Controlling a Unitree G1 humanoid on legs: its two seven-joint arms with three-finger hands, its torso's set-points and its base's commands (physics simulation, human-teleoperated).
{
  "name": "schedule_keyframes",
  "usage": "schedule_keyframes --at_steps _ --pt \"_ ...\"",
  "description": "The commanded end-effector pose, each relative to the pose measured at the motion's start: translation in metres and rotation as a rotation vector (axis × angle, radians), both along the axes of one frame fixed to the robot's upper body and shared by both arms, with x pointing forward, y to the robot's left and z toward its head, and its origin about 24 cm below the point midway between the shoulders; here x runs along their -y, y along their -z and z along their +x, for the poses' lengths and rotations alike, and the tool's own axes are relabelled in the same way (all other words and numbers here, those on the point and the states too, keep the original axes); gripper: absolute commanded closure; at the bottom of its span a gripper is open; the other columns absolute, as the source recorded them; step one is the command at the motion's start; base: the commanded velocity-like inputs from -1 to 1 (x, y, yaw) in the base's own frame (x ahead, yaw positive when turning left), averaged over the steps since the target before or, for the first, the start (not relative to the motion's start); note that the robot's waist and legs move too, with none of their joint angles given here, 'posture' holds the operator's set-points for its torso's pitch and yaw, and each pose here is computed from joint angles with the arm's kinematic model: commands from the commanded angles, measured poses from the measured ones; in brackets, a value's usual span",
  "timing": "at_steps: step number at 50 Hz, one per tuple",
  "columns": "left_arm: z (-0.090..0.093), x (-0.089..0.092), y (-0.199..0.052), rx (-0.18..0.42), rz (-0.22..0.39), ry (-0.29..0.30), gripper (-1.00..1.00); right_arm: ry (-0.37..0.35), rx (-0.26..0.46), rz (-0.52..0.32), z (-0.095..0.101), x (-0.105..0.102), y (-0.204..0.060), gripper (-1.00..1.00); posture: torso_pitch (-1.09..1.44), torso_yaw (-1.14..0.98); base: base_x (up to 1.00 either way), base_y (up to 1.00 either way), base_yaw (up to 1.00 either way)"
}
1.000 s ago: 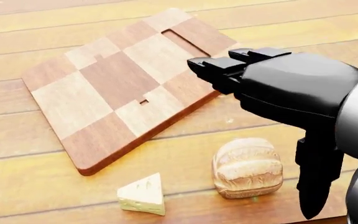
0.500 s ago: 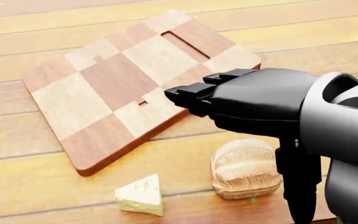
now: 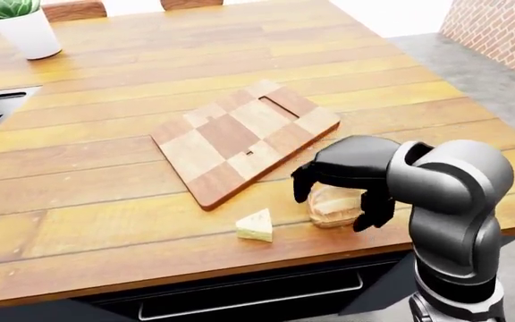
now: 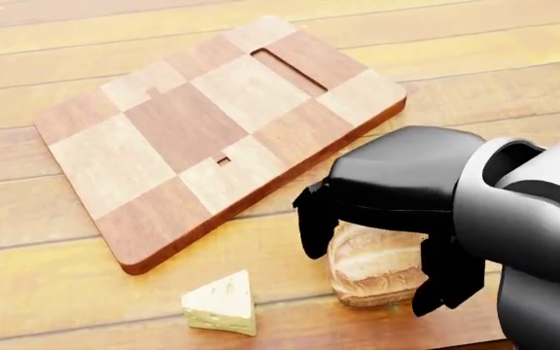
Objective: Place the bread and cheese on the cutting board.
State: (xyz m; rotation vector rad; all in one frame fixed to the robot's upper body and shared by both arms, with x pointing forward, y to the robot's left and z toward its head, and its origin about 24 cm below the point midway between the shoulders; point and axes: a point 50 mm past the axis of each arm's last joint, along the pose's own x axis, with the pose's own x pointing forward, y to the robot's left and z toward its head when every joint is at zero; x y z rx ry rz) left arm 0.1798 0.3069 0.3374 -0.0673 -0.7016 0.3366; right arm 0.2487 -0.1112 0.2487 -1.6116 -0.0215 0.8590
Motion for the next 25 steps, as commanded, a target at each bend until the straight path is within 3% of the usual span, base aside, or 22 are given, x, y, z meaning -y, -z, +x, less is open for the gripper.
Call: schedule_keyframes --at_steps 1,6,7,8,9,15,25 --pt "-0.008 0.002 -0.010 0.061 0.029 -0.012 -1.00 -0.001 0.046 0.003 -0.003 0.001 -0.009 0.38 0.00 0.00 0.00 0.00 0.00" --pt "-0.009 0.001 -0.010 0.060 0.028 -0.015 -1.00 -0.007 0.043 0.004 -0.004 0.000 -0.008 0.53 0.00 0.00 0.00 0.00 0.00" --pt "-0.009 0.001 -0.010 0.060 0.028 -0.014 -1.00 -0.007 0.042 0.005 -0.004 0.000 -0.008 0.64 0.00 0.00 0.00 0.00 0.00" --pt "-0.009 0.001 -0.010 0.061 0.028 -0.015 -1.00 -0.009 0.044 0.007 -0.003 0.000 -0.009 0.96 0.00 0.00 0.00 0.00 0.00" --pt "-0.009 0.001 -0.011 0.062 0.028 -0.015 -1.00 -0.009 0.045 0.007 -0.003 0.000 -0.009 1.00 0.00 0.00 0.00 0.00 0.00" --pt "-0.009 0.002 -0.013 0.064 0.029 -0.012 -1.00 -0.015 0.056 0.013 0.000 -0.002 -0.018 1.00 0.00 0.00 0.00 0.00 0.00" --pt "-0.008 0.001 -0.012 0.064 0.028 -0.012 -1.00 -0.030 0.115 0.049 0.017 -0.012 -0.057 1.00 0.00 0.00 0.00 0.00 0.00"
